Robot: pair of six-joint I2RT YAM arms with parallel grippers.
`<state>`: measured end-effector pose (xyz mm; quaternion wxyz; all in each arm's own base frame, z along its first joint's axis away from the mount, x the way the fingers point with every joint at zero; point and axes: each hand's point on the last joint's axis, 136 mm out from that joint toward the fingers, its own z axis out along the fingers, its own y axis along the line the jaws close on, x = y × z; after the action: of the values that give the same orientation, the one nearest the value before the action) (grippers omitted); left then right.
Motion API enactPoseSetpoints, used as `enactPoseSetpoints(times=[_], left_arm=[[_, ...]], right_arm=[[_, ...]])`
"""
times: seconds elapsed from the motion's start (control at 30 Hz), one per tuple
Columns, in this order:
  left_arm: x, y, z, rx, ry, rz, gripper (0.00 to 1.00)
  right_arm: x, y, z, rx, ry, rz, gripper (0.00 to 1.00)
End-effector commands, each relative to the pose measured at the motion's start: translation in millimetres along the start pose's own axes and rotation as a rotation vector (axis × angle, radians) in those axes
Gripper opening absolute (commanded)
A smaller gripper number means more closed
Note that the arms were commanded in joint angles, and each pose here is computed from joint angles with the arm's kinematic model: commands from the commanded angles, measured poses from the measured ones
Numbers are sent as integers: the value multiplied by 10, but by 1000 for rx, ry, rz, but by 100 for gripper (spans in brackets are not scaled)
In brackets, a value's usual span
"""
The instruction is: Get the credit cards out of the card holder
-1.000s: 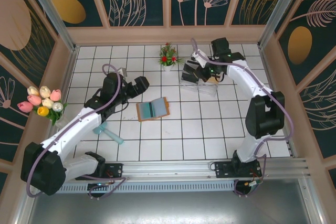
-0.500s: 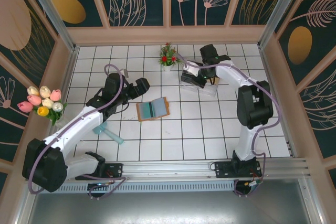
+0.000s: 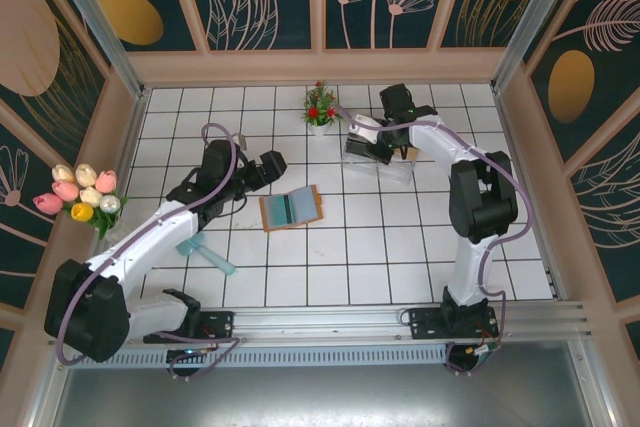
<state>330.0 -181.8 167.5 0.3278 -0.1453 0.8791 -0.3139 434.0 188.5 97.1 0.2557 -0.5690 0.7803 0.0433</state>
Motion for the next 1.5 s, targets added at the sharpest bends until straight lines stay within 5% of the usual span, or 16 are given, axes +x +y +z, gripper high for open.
enactPoseSetpoints(times=[0.0,1.47], left_arm=[[69,101,41,-23,29,2,98],[159,155,165,-26,79,-9,99]], right_arm=[[-86,-217,-112,73,-34,-28,0],[26,-189,147,61,-59,-6,13]])
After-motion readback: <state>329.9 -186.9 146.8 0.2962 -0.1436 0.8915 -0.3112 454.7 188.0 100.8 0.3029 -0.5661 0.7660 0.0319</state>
